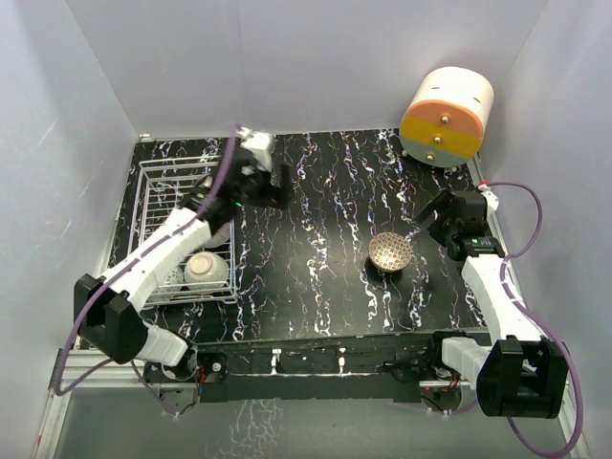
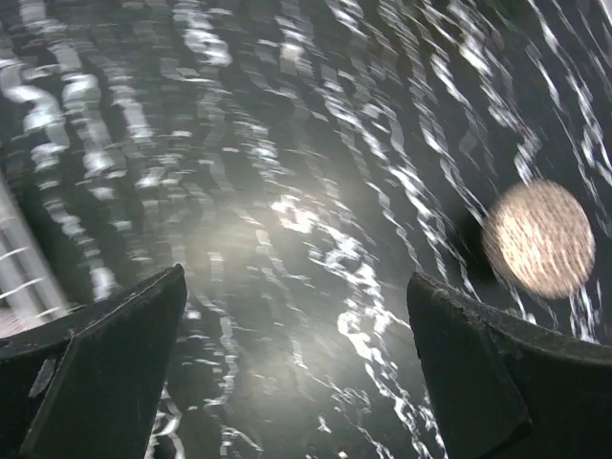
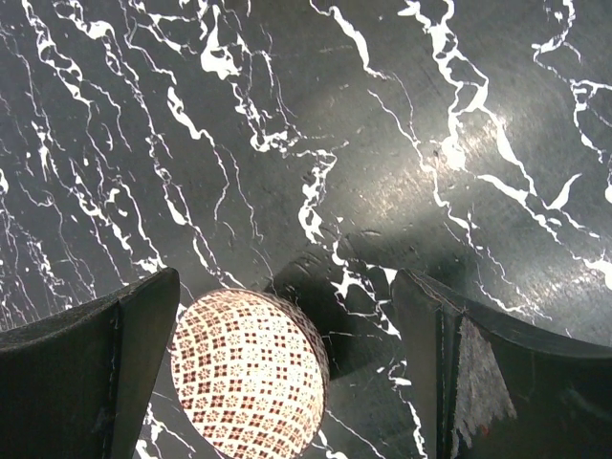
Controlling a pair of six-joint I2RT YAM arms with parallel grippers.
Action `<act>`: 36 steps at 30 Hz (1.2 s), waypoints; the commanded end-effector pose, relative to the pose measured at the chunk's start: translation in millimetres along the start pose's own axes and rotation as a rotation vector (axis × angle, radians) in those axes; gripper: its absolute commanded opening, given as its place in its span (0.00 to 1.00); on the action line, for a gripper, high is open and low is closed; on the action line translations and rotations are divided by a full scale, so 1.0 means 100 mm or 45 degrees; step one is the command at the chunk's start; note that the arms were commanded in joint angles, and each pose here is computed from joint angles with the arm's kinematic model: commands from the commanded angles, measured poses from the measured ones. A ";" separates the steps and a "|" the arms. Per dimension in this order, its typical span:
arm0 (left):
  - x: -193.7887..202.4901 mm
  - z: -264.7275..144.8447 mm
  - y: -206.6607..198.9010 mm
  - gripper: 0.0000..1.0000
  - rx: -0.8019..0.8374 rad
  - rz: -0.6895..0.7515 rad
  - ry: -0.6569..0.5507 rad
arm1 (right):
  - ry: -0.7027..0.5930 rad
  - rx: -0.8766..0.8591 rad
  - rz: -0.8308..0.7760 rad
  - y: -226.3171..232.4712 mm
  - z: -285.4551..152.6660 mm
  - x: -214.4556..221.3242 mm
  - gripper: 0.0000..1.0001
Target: Load the bowls into the dish rack
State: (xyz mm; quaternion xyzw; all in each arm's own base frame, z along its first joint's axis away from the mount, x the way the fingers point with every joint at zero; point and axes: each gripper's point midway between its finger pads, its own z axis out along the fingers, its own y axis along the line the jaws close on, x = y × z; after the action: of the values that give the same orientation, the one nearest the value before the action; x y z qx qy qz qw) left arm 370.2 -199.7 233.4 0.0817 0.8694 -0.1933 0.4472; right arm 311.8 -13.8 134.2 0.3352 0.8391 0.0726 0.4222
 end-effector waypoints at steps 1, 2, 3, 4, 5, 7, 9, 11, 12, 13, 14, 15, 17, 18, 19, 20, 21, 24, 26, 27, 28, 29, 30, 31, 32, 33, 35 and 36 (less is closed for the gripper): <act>0.22 -0.12 -0.88 0.97 0.151 0.369 -0.085 | -0.117 -0.065 -0.012 0.22 -0.03 -0.35 0.98; 0.31 -0.12 -1.04 0.97 0.183 0.435 -0.097 | -0.116 -0.066 -0.011 0.23 -0.02 -0.35 0.99; 0.39 -0.12 -1.19 0.97 0.207 0.498 -0.111 | -0.117 -0.069 -0.008 0.25 -0.02 -0.37 0.98; 0.46 -0.11 -1.29 0.97 0.220 0.557 -0.120 | -0.115 -0.072 -0.007 0.26 -0.02 -0.37 0.98; 0.53 -0.09 -1.37 0.97 0.224 0.603 -0.126 | -0.117 -0.076 -0.005 0.27 -0.02 -0.38 0.98; 0.57 -0.04 -1.41 0.97 0.209 0.624 -0.137 | -0.117 -0.075 -0.005 0.27 -0.02 -0.39 0.98; 0.58 0.01 -1.39 0.97 0.180 0.605 -0.141 | -0.120 -0.071 -0.006 0.26 -0.02 -0.39 0.99; 0.58 0.03 -1.34 0.97 0.138 0.583 -0.145 | -0.118 -0.068 -0.008 0.25 -0.02 -0.38 0.98; 0.58 0.03 -1.33 0.97 0.126 0.583 -0.145 | -0.117 -0.065 -0.010 0.24 -0.02 -0.37 0.98; 0.59 0.04 -1.31 0.97 0.124 0.587 -0.144 | -0.115 -0.064 -0.012 0.24 -0.02 -0.36 0.98; 0.60 0.04 -1.32 0.97 0.132 0.589 -0.145 | -0.111 -0.060 -0.014 0.23 -0.01 -0.35 0.98; 0.62 0.03 -1.33 0.97 0.148 0.589 -0.145 | -0.109 -0.054 -0.015 0.21 0.01 -0.34 0.98; 0.64 0.04 -1.36 0.97 0.171 0.583 -0.143 | -0.099 -0.054 -0.019 0.21 0.03 -0.32 0.98; 0.65 0.03 -1.35 0.97 0.164 0.573 -0.137 | -0.088 -0.065 -0.028 0.22 0.05 -0.30 0.98; 0.63 0.01 -1.32 0.97 0.143 0.562 -0.138 | -0.072 -0.082 -0.043 0.24 0.06 -0.27 0.98; 0.59 -0.02 -1.27 0.96 0.108 0.552 -0.156 | -0.050 -0.103 -0.056 0.27 0.07 -0.24 0.98; 0.52 -0.07 -1.20 0.96 0.063 0.533 -0.186 | -0.040 -0.104 -0.065 0.26 0.08 -0.22 0.98; 0.22 -0.23 -0.86 0.97 -0.074 0.419 -0.251 | -0.029 -0.106 -0.107 0.24 0.05 -0.19 0.98; 0.04 -0.29 -0.48 0.97 -0.118 0.259 -0.230 | -0.031 -0.149 -0.139 0.28 0.00 -0.18 0.98; -0.04 -0.32 -0.25 0.97 -0.143 0.170 -0.226 | -0.032 -0.175 -0.157 0.31 -0.03 -0.18 0.98; -0.10 -0.36 -0.02 0.97 -0.173 0.098 -0.232 | -0.029 -0.188 -0.169 0.33 -0.04 -0.18 0.98; -0.15 -0.43 0.18 0.97 -0.210 0.051 -0.249 | -0.026 -0.189 -0.179 0.33 -0.06 -0.18 0.98; -0.17 -0.49 0.37 0.97 -0.264 0.017 -0.260 | -0.021 -0.188 -0.188 0.32 -0.06 -0.18 0.98; -0.18 -0.57 0.55 0.97 -0.329 -0.006 -0.266 | -0.020 -0.188 -0.193 0.32 -0.07 -0.17 0.98; -0.18 -0.64 0.70 0.97 -0.393 -0.023 -0.266 | -0.017 -0.191 -0.195 0.31 -0.07 -0.16 0.97; -0.17 -0.70 0.85 0.97 -0.464 -0.040 -0.265 | -0.015 -0.199 -0.194 0.32 -0.06 -0.14 0.97; -0.10 -0.79 1.09 0.97 -0.575 -0.065 -0.252 | 0.004 -0.218 -0.185 0.33 -0.04 -0.09 0.97; -0.04 -0.80 1.19 0.97 -0.612 -0.077 -0.234 | 0.017 -0.228 -0.183 0.34 -0.02 -0.06 0.97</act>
State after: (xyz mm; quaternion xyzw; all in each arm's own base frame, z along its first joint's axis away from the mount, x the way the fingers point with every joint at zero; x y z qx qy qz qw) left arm 368.5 -85.9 268.2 -0.0413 0.8283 -0.0349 0.5577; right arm 321.7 0.8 141.7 0.2580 0.8623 0.0974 0.4248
